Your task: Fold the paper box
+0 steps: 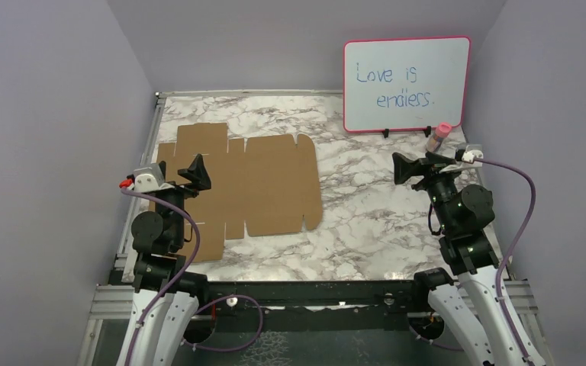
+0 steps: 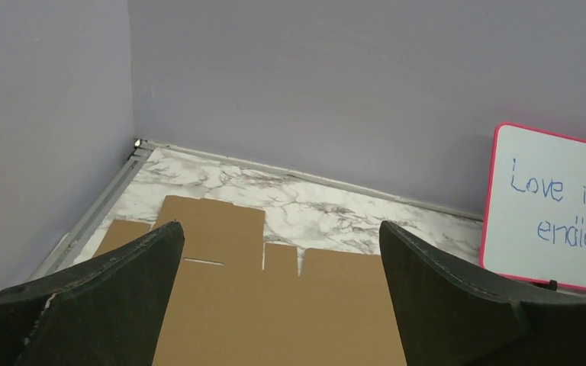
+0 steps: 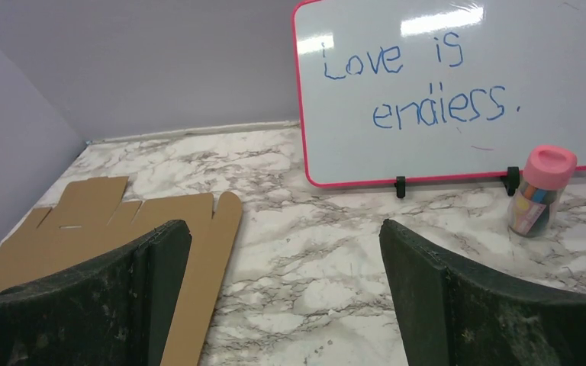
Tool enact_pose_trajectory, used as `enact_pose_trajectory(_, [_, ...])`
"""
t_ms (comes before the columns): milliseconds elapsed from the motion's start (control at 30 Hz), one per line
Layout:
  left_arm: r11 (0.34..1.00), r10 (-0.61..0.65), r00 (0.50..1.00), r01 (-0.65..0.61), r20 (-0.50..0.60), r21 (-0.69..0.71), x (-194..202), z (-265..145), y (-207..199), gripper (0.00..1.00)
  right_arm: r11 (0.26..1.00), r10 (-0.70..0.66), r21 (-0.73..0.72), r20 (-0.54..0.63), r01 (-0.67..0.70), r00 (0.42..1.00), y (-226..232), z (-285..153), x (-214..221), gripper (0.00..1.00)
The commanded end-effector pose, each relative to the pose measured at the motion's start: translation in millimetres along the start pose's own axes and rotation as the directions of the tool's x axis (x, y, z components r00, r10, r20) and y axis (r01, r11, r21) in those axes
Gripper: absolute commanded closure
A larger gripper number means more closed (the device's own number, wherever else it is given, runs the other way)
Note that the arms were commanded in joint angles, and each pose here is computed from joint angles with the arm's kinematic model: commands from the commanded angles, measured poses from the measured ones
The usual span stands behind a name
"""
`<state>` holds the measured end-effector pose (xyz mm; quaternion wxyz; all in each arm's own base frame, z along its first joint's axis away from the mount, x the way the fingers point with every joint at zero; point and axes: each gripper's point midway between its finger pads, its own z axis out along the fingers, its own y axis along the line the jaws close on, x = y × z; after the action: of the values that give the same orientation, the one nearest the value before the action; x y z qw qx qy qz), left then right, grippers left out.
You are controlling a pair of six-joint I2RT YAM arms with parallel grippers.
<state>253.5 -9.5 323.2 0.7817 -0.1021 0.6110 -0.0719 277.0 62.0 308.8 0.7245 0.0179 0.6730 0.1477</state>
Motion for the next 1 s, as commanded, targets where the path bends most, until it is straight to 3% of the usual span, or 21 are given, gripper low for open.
enact_pose_trajectory(0, [1.000, 0.006, 1.000, -0.007, 0.018, 0.024, -3, 2, -4, 0.01, 1.000, -0.007, -0.013, 0.026, 0.007, 1.000, 3, 0, -6, 0.00])
enact_pose_trajectory(233, [0.997, 0.022, 1.000, -0.022, -0.004, 0.073, 3, 3, -12, 0.01, 0.999, 0.018, -0.036, 0.046, -0.017, 0.999, 7, -2, -7, 0.00])
enact_pose_trajectory(567, [0.993, -0.060, 0.991, 0.071, -0.116, 0.096, 37, 20, -22, 0.01, 0.993, 0.029, -0.112, 0.001, -0.029, 1.000, 22, 4, -4, 0.00])
enact_pose_trajectory(800, [0.998, -0.048, 0.936, 0.058, -0.350, 0.019, 97, 41, -15, 0.01, 0.970, 0.050, -0.228, -0.174, -0.089, 0.984, 42, 15, 42, 0.00])
enact_pose_trajectory(967, [0.998, -0.049, 0.866, 0.061, -0.497, 0.007, 133, 54, -20, 0.01, 0.931, 0.088, -0.296, -0.385, -0.213, 0.919, 59, 27, 96, 0.00])
